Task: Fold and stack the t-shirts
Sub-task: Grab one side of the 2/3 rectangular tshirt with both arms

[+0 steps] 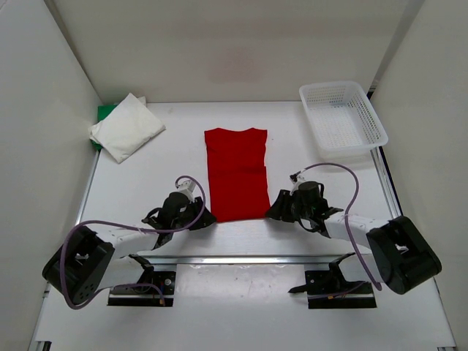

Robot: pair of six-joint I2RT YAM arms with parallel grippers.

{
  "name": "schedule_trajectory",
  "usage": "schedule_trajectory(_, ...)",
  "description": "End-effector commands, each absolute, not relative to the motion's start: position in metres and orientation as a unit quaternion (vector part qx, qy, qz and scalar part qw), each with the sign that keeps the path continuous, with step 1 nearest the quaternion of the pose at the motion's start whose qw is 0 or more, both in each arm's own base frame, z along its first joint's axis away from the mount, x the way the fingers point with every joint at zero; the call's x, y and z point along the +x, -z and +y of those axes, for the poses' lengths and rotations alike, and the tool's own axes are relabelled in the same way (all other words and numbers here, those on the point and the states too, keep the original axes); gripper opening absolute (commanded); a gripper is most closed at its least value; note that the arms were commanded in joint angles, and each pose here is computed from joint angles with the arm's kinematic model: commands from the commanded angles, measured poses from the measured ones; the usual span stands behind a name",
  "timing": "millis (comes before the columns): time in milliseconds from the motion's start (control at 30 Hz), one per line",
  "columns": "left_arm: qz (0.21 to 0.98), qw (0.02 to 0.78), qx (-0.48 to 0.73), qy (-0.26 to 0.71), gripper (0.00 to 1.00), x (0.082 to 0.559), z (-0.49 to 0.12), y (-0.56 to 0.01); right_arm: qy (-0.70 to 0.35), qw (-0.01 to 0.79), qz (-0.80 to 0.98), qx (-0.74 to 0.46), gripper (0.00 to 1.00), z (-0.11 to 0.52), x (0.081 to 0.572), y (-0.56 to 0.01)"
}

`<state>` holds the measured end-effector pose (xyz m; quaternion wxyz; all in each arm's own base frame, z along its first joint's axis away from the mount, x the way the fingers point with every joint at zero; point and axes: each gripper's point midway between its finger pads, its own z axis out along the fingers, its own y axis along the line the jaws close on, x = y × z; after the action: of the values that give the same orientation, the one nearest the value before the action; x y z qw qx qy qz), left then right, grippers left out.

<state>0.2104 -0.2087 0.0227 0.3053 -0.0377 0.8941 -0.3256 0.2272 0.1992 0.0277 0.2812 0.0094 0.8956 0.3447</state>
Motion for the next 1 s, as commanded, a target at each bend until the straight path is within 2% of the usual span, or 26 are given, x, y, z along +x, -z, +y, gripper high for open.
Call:
schedule_trajectory(0, 0.914, 0.283, -0.038, 0.29, 0.46, 0.2, -0.199, -0.001, -0.349, 0.271, 0.897, 0.016, 0.32, 0.2, 0.228, -0.019)
schedule_trajectory(67, 0.912, 0.283, -0.041, 0.293, 0.44, 0.202, -0.2, -0.001, -0.35, 0.265, 0.898, 0.017, 0.26, 0.201, 0.23, -0.015)
schedule_trajectory(167, 0.91, 0.288, -0.039, 0.296, 0.37, 0.206, -0.202, -0.004, -0.362, 0.265, 0.893, 0.016, 0.12, 0.208, 0.235, -0.019)
schedule_trajectory(233, 0.909, 0.289, -0.042, 0.298, 0.25, 0.207, -0.204, -0.004, -0.364, 0.268, 0.892, 0.01, 0.03, 0.209, 0.234, -0.021)
schedule_trajectory(333, 0.904, 0.292, -0.047, 0.308, 0.06, 0.209, -0.206, -0.009, -0.36, 0.271, 0.893, -0.002, 0.0, 0.212, 0.23, -0.024)
schedule_trajectory(400, 0.9, 0.309, -0.049, 0.303, 0.0, 0.212, -0.203, -0.015, -0.361, 0.278, 0.89, -0.005, 0.0, 0.213, 0.227, -0.03)
schedule_trajectory(567, 0.893, 0.32, -0.033, 0.313, 0.0, 0.2, -0.202, -0.032, -0.347, 0.268, 0.899, -0.013, 0.0, 0.209, 0.2, -0.028)
schedule_trajectory(667, 0.897, 0.308, -0.016, 0.318, 0.0, 0.173, -0.197, -0.034, -0.331, 0.26, 0.907, -0.013, 0.0, 0.208, 0.172, -0.027)
schedule_trajectory(700, 0.915, 0.269, -0.02, 0.301, 0.0, 0.154, -0.187, -0.02, -0.324, 0.256, 0.91, -0.026, 0.0, 0.21, 0.16, -0.03)
schedule_trajectory(733, 0.917, 0.262, -0.022, 0.301, 0.0, 0.144, -0.182, -0.025, -0.315, 0.249, 0.915, -0.035, 0.0, 0.21, 0.147, -0.034)
schedule_trajectory(767, 0.904, 0.282, -0.019, 0.32, 0.0, 0.143, -0.183, -0.041, -0.325, 0.249, 0.911, -0.044, 0.01, 0.22, 0.139, -0.044)
schedule_trajectory(833, 0.892, 0.296, -0.047, 0.337, 0.0, 0.144, -0.175, -0.066, -0.321, 0.275, 0.905, -0.045, 0.0, 0.219, 0.14, -0.066)
schedule_trajectory(933, 0.866, 0.331, -0.047, 0.371, 0.0, 0.164, -0.173, -0.12, -0.342, 0.308, 0.886, -0.054, 0.0, 0.224, 0.162, -0.108)
schedule_trajectory(967, 0.868, 0.32, -0.033, 0.379, 0.0, 0.165, -0.179, -0.126, -0.346, 0.334, 0.875, -0.05, 0.0, 0.223, 0.181, -0.131)
